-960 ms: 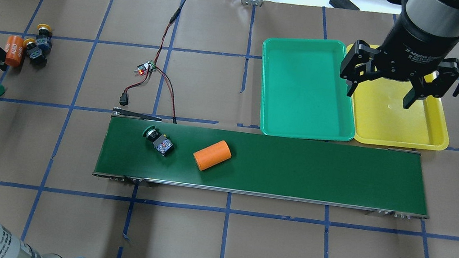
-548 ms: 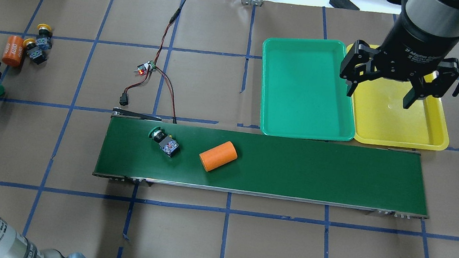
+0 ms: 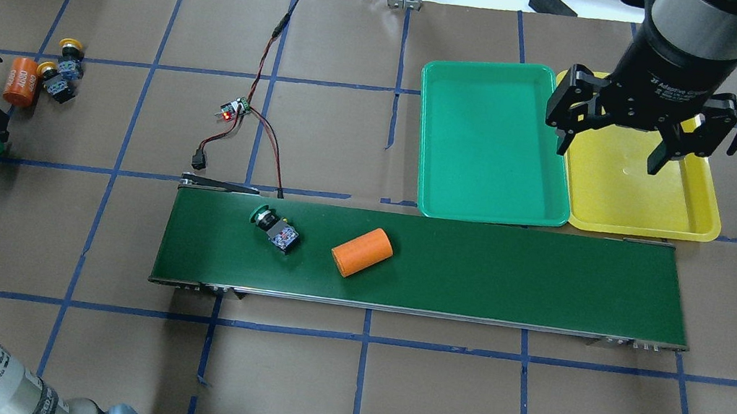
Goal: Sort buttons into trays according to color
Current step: 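Grasp another green-capped button from the pile with the left gripper, then place the button on the conveyor belt with the left gripper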
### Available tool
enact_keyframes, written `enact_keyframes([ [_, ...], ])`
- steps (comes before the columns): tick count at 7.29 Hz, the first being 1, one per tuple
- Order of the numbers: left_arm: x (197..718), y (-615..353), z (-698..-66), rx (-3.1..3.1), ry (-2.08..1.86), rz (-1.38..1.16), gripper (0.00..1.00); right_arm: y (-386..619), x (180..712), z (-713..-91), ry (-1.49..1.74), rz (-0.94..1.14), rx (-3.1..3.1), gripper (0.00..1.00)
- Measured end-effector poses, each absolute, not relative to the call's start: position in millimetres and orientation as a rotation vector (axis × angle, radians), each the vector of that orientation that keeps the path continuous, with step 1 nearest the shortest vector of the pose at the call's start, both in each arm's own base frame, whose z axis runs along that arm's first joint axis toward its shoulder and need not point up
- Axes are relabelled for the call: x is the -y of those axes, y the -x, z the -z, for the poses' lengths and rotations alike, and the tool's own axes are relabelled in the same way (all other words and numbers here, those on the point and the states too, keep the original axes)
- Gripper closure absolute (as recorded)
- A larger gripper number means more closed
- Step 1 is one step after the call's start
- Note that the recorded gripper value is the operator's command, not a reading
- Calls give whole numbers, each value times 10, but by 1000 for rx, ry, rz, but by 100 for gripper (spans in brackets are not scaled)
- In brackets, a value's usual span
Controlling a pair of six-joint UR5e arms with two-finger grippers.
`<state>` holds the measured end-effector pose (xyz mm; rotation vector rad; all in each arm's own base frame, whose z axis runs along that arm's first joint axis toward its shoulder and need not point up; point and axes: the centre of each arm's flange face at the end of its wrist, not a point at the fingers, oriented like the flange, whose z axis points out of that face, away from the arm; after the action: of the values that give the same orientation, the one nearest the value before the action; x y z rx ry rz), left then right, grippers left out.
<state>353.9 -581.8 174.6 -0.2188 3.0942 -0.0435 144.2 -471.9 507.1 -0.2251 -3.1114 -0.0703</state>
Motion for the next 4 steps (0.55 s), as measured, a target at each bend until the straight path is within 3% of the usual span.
enact_keyframes([
  [4,5609,-3380,-1919,-3115,249,6,92,-1444,4718,-5071,225,70,3112,0],
])
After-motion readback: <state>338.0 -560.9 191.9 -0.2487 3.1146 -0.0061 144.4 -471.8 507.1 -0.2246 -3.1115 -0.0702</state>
